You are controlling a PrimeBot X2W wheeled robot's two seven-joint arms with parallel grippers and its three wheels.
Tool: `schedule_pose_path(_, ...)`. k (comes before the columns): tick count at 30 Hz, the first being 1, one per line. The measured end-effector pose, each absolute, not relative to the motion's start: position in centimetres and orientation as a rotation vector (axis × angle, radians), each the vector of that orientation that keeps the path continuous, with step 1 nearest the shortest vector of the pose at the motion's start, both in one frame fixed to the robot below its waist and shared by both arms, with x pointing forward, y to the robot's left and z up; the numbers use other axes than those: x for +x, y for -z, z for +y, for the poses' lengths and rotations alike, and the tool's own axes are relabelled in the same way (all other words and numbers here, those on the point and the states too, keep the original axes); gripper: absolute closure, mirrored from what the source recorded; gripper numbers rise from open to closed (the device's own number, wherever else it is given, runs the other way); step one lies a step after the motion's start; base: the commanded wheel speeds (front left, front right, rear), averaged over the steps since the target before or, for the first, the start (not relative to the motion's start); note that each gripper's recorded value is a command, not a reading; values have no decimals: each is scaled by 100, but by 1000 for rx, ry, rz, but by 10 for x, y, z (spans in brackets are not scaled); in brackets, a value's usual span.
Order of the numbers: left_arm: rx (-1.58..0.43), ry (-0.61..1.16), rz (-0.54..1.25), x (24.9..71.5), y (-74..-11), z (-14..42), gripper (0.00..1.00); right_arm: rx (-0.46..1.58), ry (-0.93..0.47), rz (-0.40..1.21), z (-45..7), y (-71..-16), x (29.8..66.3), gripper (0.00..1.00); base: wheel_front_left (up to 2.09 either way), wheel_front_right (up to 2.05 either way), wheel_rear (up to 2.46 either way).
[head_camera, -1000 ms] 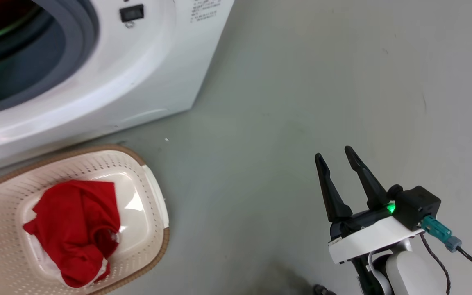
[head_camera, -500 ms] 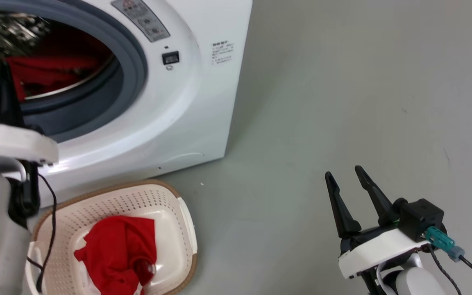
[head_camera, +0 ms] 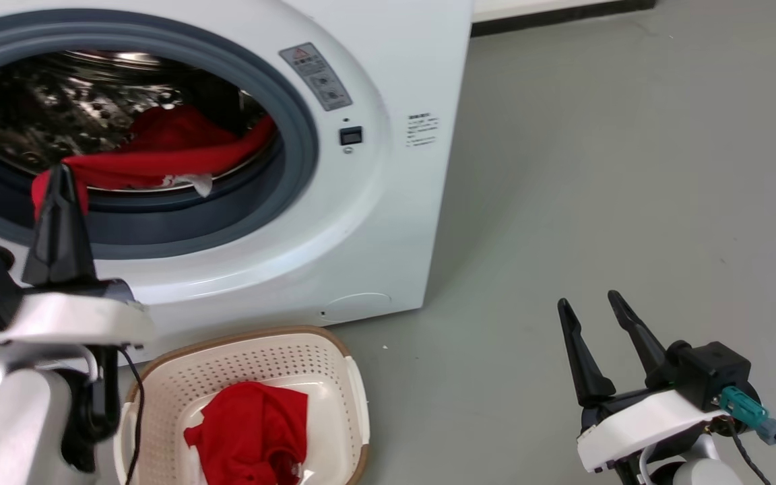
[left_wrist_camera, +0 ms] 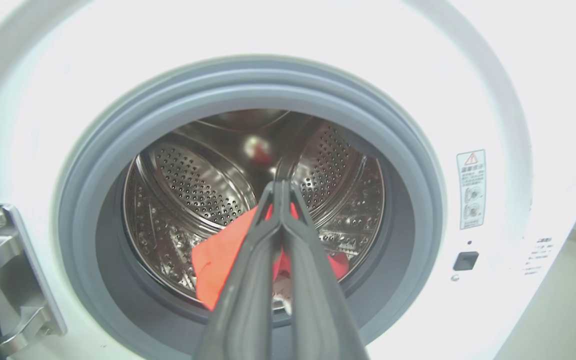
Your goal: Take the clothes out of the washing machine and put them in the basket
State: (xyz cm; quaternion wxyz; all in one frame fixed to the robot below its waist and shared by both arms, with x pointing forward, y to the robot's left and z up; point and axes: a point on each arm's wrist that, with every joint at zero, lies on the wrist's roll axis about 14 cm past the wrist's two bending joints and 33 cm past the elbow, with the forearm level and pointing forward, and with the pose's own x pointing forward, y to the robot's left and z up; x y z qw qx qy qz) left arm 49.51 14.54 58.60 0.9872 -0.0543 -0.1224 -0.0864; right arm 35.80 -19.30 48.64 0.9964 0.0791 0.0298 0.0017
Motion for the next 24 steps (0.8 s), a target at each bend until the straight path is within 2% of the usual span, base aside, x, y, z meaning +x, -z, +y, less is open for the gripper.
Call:
schedule_pose_path(14,-123,103,-249,411,-599,166,100,146,-99,58,-165,-495,364,0,0,0,0)
schedule_pose_path(24,-203,-5,11,358,-522,182,100,132,-178,46,-141,-504,371,0,0,0,0)
